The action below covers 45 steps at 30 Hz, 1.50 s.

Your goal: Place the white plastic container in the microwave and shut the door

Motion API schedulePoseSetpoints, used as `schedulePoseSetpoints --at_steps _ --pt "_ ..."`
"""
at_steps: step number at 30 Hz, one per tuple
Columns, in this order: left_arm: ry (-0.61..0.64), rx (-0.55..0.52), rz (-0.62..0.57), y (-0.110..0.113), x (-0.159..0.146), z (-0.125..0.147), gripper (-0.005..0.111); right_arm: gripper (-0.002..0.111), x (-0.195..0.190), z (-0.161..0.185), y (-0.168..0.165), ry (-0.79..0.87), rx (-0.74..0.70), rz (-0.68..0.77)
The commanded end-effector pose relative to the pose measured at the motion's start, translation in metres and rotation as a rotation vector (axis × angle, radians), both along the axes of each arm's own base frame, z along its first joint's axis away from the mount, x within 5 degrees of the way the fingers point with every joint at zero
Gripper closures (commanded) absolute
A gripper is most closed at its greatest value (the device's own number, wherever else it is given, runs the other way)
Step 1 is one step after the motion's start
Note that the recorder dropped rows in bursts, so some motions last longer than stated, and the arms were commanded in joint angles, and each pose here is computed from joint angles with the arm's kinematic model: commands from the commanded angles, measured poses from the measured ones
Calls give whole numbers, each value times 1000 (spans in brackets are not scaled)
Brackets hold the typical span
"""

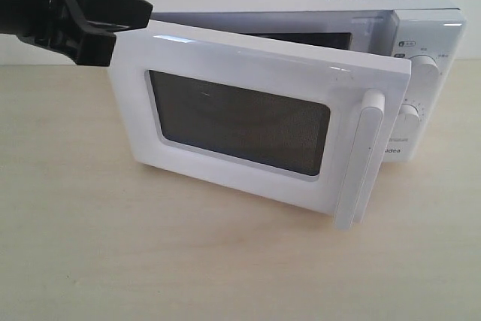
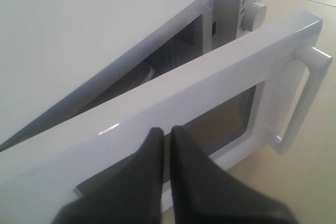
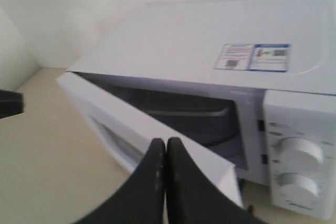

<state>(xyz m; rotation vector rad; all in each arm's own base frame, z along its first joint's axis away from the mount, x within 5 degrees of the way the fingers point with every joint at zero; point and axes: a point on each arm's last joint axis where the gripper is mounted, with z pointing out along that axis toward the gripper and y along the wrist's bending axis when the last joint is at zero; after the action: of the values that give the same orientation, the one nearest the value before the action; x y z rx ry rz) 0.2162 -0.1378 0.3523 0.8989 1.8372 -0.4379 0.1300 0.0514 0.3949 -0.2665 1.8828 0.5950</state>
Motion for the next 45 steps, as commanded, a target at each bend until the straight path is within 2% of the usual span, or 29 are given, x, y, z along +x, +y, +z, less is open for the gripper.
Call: schedulePoseSetpoints --at_steps 1,17,22,25,29,33,45 --pt "4 -21 -1 -1 -3 3 102 108 15 -7 14 60 81 153" --pt "5 -21 -3 -1 -3 3 102 108 63 -55 23 343 69 229" --pt "5 -21 -3 -1 -3 3 102 108 72 -69 42 401 49 293" --pt "7 -20 -4 -1 -3 3 102 108 78 -76 55 389 14 291" --pt "13 -18 -10 -1 -4 2 102 108 88 -85 64 365 -48 193" --pt "15 -17 -12 -1 -4 2 102 108 94 -85 63 314 -77 108" --pt "7 -20 -4 -1 -3 2 102 108 107 -79 56 187 -86 -10"
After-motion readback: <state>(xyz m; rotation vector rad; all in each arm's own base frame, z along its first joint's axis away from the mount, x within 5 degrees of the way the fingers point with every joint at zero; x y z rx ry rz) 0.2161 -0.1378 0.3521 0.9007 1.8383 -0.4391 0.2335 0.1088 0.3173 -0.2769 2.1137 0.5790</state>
